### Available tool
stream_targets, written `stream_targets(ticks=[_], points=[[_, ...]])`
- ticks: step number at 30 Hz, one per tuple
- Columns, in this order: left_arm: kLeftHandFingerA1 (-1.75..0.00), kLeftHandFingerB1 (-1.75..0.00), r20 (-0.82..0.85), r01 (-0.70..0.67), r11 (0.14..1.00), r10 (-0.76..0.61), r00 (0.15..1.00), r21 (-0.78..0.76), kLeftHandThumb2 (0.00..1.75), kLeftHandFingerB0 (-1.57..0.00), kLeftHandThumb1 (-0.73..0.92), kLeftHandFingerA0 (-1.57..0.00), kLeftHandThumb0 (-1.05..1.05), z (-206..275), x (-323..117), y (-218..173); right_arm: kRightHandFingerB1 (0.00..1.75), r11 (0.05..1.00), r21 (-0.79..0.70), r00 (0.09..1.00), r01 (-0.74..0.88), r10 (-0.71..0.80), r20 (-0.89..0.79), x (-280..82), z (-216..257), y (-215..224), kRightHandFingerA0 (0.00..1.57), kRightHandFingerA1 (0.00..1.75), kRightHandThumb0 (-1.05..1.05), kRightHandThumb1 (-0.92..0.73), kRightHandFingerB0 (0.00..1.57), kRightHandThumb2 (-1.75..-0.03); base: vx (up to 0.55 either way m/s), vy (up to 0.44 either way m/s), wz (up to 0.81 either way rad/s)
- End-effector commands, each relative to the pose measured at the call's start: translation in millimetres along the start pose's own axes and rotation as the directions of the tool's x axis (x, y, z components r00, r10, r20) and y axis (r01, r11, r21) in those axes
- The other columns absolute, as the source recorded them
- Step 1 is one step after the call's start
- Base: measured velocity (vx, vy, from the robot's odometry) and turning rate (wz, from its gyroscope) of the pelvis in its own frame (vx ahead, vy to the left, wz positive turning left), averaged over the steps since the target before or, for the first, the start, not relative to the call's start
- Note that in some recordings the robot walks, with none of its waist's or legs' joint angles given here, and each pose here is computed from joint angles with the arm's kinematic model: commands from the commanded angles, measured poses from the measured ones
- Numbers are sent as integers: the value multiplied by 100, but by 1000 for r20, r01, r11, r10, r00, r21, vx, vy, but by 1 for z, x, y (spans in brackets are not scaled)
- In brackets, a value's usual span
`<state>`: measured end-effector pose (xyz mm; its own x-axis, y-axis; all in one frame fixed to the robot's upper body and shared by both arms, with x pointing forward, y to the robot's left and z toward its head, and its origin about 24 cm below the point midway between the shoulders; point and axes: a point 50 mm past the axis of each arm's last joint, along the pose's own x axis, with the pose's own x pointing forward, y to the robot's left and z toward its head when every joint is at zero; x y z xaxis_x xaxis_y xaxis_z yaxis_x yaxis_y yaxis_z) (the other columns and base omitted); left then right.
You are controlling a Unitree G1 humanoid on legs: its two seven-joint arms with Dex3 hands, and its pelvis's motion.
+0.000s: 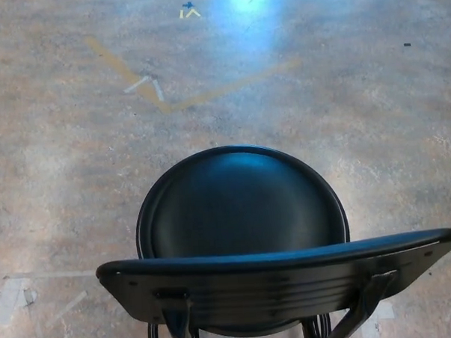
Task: Use the right hand to rotate the back of the chair to its left.
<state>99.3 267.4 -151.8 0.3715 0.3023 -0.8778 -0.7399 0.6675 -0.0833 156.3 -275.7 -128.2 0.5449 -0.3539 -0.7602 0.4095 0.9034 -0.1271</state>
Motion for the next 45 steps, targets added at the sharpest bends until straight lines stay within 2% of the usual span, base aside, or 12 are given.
stream_targets(ticks=[1, 3, 4, 5, 6, 9, 10, 16, 18, 20, 24, 45], points=[[-76, -57, -17, 9, 973, -13, 1000, -230, 132, 0, 60, -1, -105, -11, -1, 2, 75, 994, 112, 997, 7, -16, 77, 0, 6, -5, 9, 81, -68, 17, 0, -84, 0, 0, 0], [-80, -58, -21, 3, 970, -8, 1000, -242, 129, 0, 60, -3, -105, -12, -1, 3, 75, 996, 89, 995, 11, -20, 95, 0, 10, -6, 5, 79, -68, 13, 0, -86, 0, 0, 0], [-81, -59, -22, -2, 968, -4, 1000, -249, 129, 0, 59, -2, -105, -12, -2, 4, 93, 997, 83, 994, 11, -20, 105, 0, 12, -6, 0, 110, -105, -61, 0, -78, 0, 0, 0], [-81, -59, -22, -4, 967, -1, 1000, -254, 129, 0, 59, -2, -105, -12, -2, 4, 93, 996, 87, 994, 9, -19, 110, 0, 14, -6, 0, 110, -105, -61, 0, -78, 0, 0, 0], [-109, -54, -24, -11, 967, 5, 1000, -255, 84, 0, 91, 0, -105, -12, -2, 4, 75, 996, 94, 993, 6, -17, 120, 1, 16, -6, 3, 78, -68, 17, 0, -83, 0, 0, 0], [-109, -54, -24, -12, 967, 6, 1000, -256, 84, 0, 91, 0, -105, -12, -2, 4, 75, 995, 95, 992, 5, -16, 122, 1, 17, -6, 3, 78, -68, 17, 0, -83, 0, 0, 0], [-79, -58, -24, -7, 970, 1, 1000, -245, 131, 0, 63, -4, -105, -11, -2, 5, 67, 999, 11, 974, -42, 39, 224, 2, 40, -6, 0, 72, -105, -42, 0, -105, 0, 0, 0], [-79, -58, -24, -5, 971, -1, 1000, -240, 131, 0, 63, -4, -105, -11, -2, 5, 67, 998, -31, 961, -62, 68, 267, 2, 51, -6, 0, 72, -105, -42, 0, -105, 0, 0, 0], [-76, -59, -21, 7, 970, -13, 1000, -244, 134, 0, 63, -1, -105, -10, -1, 2, 40, 959, -271, 894, -87, 195, 404, 0, 94, -3, 0, 4, -105, -53, 0, -70, 0, 0, 0], [-76, -59, -20, 6, 971, -11, 1000, -241, 135, 0, 65, -1, -105, -10, -1, 1, 69, 937, -341, 864, -78, 234, 445, -3, 106, 0, 0, 50, -105, -61, 0, -64, 0, 0, 0], [-76, -54, -25, -5, 969, -1, 1000, -245, 134, 0, 67, -3, -105, -10, -1, 2, 16, 910, -409, 801, -70, 296, 521, -8, 122, 6, 0, 0, -105, -56, 0, -72, 0, 0, 0], [-80, -58, -26, 3, 972, -10, 1000, -237, 134, 0, 67, -3, -105, -8, 0, -1, 24, 770, -637, 539, -27, 548, 640, -36, 156, 32, 0, 11, -105, -71, 0, -53, 0, 0, 0]])
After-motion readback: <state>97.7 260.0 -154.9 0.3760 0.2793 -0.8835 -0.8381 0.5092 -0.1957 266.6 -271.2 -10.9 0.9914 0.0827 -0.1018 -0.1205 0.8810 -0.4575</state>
